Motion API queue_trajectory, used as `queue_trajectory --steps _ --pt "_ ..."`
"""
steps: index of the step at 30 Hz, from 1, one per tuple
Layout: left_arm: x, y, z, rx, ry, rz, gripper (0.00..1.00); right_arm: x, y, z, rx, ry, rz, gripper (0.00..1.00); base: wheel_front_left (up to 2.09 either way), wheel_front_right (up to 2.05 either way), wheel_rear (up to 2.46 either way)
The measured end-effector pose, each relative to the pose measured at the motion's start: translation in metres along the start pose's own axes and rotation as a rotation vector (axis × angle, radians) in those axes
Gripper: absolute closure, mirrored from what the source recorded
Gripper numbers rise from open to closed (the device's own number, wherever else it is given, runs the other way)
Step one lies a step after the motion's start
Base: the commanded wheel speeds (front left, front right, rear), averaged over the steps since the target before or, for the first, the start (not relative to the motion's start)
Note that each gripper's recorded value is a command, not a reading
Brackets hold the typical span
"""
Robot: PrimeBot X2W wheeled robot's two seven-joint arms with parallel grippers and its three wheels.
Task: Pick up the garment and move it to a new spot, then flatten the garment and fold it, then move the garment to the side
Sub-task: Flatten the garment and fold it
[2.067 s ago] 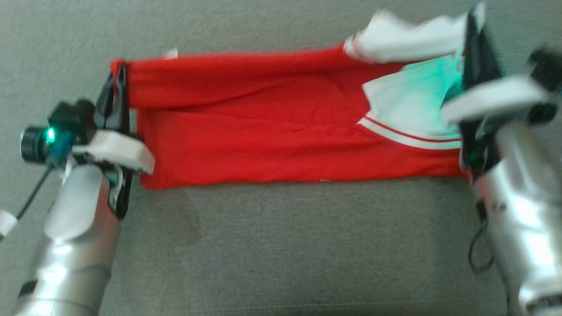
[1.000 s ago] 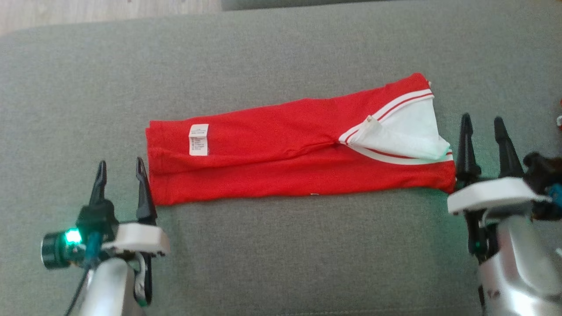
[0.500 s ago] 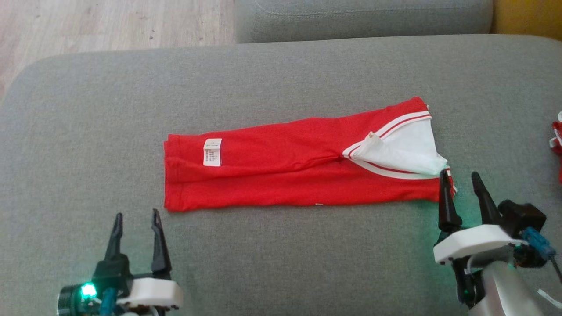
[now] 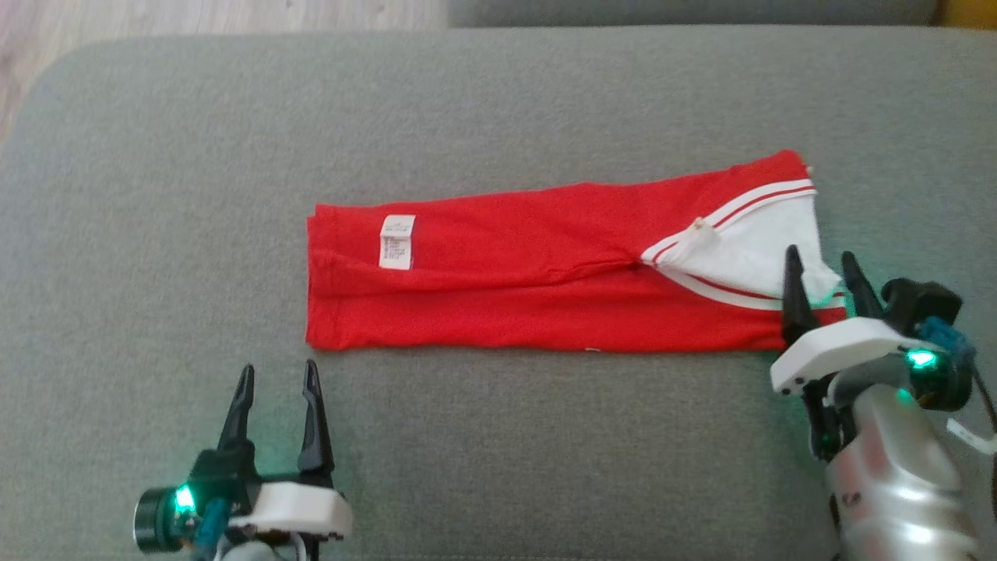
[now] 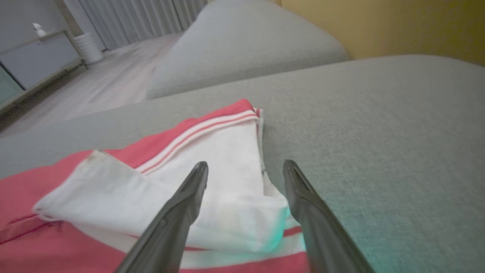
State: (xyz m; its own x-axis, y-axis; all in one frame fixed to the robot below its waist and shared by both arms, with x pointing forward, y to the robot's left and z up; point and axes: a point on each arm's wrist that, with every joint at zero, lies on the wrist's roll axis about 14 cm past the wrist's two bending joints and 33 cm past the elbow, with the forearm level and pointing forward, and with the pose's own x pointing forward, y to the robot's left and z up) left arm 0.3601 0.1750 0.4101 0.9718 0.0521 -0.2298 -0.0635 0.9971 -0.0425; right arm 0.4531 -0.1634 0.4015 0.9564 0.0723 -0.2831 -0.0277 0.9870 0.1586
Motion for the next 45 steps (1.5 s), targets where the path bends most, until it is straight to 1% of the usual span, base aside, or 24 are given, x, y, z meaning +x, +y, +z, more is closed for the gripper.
queue_trajectory --steps 2,6,11,12,13,14,18,22,25,28,29,31,33,36,40,45 --pt "0.003 0.002 -0.001 -0.019 0.005 0.009 0.00 0.007 -0.005 -0.009 0.011 0.040 -0.021 0.00 0.00 0.00 0.00" --pt "0.010 0.002 0.000 -0.023 0.006 0.011 0.00 0.018 -0.006 -0.033 0.016 0.140 -0.036 0.00 0.00 0.00 0.00" --pt "0.017 0.008 0.000 -0.022 0.005 0.027 0.00 0.036 -0.001 -0.036 0.009 0.168 -0.020 0.00 0.00 0.00 0.00" --pt "0.018 0.007 0.000 -0.022 0.006 0.026 0.00 0.037 -0.001 -0.037 0.008 0.174 -0.017 0.22 0.00 0.00 0.00" --pt "0.018 0.007 0.000 -0.023 0.007 0.024 0.00 0.038 -0.001 -0.037 0.017 0.176 -0.018 0.95 0.00 0.00 0.00" --pt "0.019 0.006 0.000 -0.022 0.008 0.022 0.00 0.038 -0.001 -0.037 0.029 0.180 -0.019 1.00 0.00 0.00 0.00" --pt "0.020 0.002 0.000 -0.028 0.008 0.013 0.00 0.036 -0.002 -0.039 0.062 0.187 -0.030 1.00 0.00 0.00 0.00" --pt "0.022 -0.005 0.000 -0.027 0.009 -0.011 0.00 0.034 -0.010 -0.035 0.076 0.166 -0.050 1.00 0.00 0.00 0.00" --pt "0.023 -0.013 0.000 -0.021 0.008 -0.042 0.00 0.030 -0.031 -0.027 0.067 0.135 -0.091 1.00 0.00 0.00 0.00" --pt "0.026 -0.020 0.004 -0.013 -0.004 -0.070 0.00 0.025 -0.067 -0.008 0.048 0.076 -0.157 1.00 0.00 0.00 0.00" --pt "0.027 -0.021 0.006 -0.012 -0.010 -0.074 0.00 0.025 -0.074 0.003 0.038 0.040 -0.165 1.00 0.00 0.00 0.00" --pt "0.028 -0.024 0.010 -0.012 -0.021 -0.080 0.00 0.027 -0.072 0.025 0.016 -0.029 -0.148 1.00 0.00 0.00 0.00" --pt "0.027 -0.026 0.011 -0.016 -0.024 -0.087 0.00 0.030 -0.050 0.042 0.005 -0.088 -0.086 1.00 0.00 0.00 0.00" --pt "0.024 -0.030 0.012 -0.022 -0.025 -0.099 0.00 0.032 0.006 0.058 0.026 -0.150 0.059 1.00 0.00 0.00 0.00" --pt "0.018 -0.033 0.012 -0.021 -0.026 -0.110 0.00 0.022 0.079 0.055 0.073 -0.159 0.259 1.00 0.00 0.00 0.00" --pt "0.008 -0.023 0.010 -0.030 -0.019 -0.077 0.00 0.009 0.150 0.046 0.107 -0.116 0.455 1.00 0.00 0.00 0.00"
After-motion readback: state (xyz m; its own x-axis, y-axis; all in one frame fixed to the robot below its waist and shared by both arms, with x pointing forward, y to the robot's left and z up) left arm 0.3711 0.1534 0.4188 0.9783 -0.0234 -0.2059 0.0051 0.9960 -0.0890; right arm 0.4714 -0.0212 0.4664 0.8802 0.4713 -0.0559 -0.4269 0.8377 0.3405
